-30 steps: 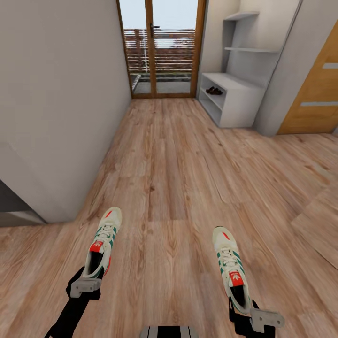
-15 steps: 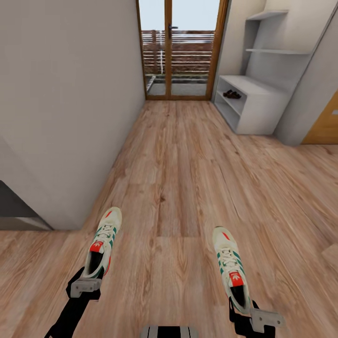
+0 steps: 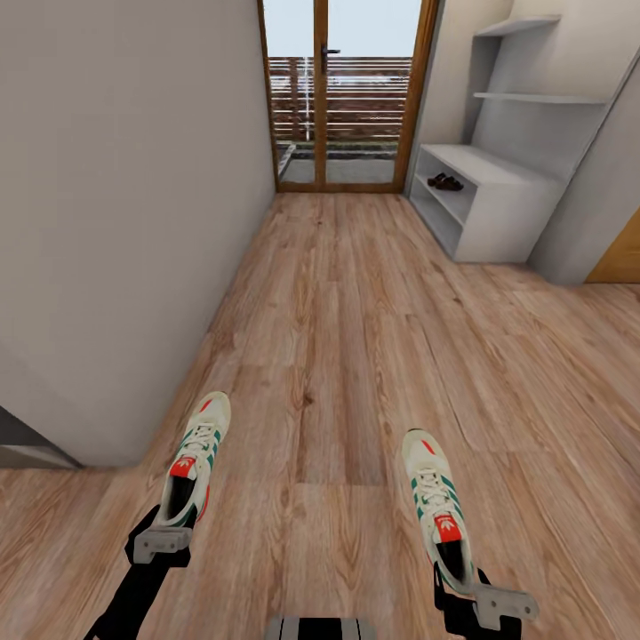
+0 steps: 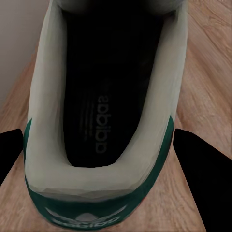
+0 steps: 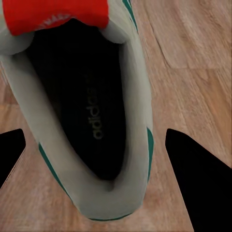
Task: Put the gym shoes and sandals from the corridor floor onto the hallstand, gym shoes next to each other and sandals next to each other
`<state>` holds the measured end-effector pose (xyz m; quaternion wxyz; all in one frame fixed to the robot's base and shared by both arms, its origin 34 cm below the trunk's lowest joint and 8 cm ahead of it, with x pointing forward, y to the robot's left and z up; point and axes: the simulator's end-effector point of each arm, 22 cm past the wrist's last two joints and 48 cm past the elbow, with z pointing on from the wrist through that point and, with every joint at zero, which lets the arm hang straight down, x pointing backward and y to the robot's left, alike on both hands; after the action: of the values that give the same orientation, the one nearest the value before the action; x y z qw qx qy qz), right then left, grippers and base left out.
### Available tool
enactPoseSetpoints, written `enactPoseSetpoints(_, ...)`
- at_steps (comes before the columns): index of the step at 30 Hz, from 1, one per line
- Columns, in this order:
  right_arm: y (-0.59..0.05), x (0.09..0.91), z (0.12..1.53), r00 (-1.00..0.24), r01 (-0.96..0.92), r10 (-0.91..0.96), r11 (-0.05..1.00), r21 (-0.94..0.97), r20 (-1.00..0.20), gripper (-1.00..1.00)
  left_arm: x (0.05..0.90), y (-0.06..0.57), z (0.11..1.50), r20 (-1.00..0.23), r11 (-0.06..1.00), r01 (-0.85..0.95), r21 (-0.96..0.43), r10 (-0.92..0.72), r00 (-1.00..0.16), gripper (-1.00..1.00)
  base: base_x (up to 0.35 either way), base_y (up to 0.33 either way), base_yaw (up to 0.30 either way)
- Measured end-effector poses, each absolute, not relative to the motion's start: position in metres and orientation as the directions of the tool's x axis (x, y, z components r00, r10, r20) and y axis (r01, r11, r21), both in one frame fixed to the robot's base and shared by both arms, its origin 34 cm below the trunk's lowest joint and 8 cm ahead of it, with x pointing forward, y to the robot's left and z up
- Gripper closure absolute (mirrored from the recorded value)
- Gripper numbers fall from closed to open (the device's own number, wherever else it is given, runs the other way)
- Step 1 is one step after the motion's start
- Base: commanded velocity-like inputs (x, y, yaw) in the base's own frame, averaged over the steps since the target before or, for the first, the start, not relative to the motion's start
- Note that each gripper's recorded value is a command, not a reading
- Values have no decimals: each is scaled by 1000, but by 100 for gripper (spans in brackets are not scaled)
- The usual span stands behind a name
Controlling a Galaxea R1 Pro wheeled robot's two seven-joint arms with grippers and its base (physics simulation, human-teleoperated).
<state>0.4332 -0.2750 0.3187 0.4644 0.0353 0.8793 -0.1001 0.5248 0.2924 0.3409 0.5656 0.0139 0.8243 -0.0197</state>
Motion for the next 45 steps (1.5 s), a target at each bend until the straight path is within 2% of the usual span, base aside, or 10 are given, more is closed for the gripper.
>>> enactPoseSetpoints(45,-275,433,319,-566,156,-30,977,-142,-824,100,525,293,341,-933,999,43,-17,0,-359,100,327,0,0)
